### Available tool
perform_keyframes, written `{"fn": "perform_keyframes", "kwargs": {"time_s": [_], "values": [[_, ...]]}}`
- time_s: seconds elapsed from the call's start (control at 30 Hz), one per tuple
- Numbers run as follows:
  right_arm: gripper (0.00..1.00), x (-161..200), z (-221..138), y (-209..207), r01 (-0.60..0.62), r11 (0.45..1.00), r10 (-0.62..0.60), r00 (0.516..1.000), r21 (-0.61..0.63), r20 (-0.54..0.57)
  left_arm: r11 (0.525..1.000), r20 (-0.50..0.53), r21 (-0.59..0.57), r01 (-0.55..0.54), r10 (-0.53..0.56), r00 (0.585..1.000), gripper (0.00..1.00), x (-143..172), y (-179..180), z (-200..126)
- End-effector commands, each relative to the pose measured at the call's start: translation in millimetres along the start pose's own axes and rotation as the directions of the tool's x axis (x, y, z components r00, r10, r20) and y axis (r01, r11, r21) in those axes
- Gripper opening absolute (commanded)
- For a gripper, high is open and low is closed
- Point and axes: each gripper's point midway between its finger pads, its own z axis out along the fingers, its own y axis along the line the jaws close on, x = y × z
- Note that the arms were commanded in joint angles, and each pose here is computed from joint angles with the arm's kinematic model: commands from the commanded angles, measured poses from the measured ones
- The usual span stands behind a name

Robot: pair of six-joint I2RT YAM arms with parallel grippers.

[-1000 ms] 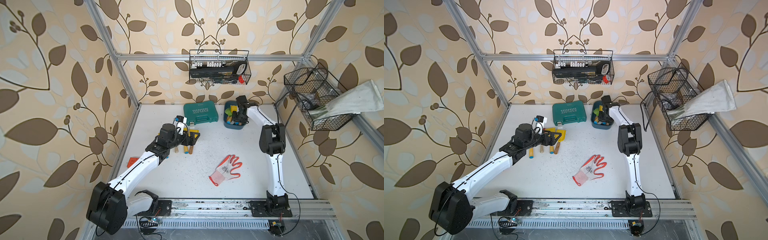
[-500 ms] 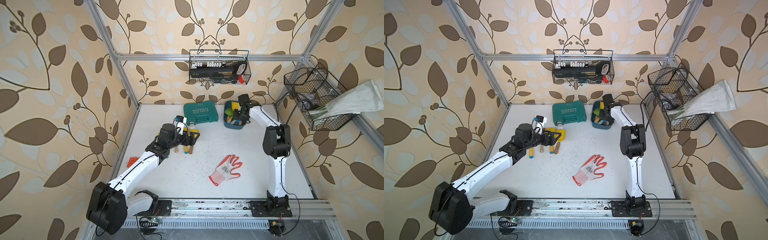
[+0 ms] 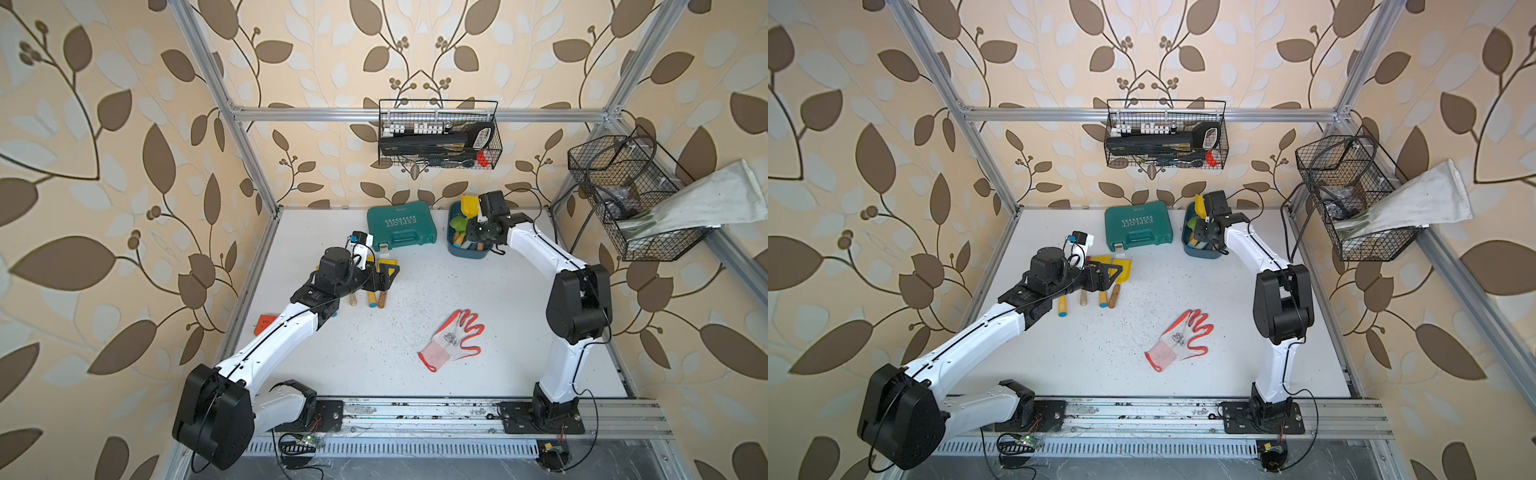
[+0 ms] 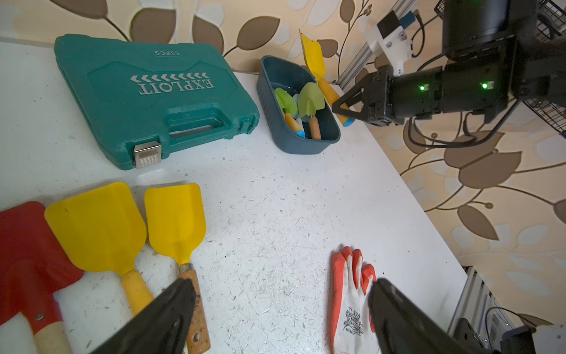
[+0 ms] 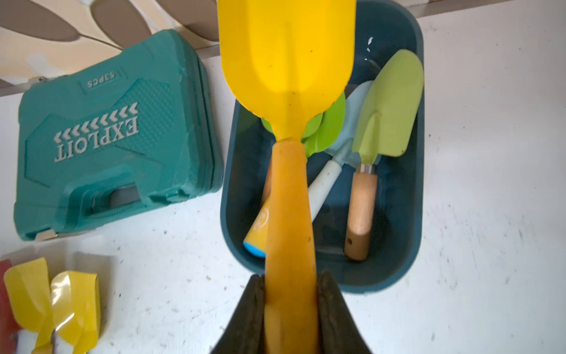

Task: Take the shovel out of the storage box
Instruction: Pick up the shovel from the storage box.

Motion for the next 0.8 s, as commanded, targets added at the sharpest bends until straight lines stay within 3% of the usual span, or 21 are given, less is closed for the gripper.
{"fn": "perform_keyframes", "kwargs": {"time_s": [0.0, 0.43, 0.77], "values": [[0.12, -15, -35, 18, -0.023, 0.998, 0.030, 0.993, -0.060, 0.114, 0.999, 0.051, 0.034, -0.013, 0.011, 0.999, 0.94, -15, -15, -11], [0.14, 55, -126, 82, 0.078, 0.946, -0.028, 0.987, -0.314, 0.160, 0.991, 0.043, 0.134, 0.017, -0.023, 0.999, 0.93, -16, -30, -6], [0.14, 96, -155, 90, 0.100, 0.876, 0.005, 0.976, -0.471, 0.217, 0.974, 0.078, 0.225, 0.038, -0.057, 0.995, 0.92, -26, -46, -4]]}}
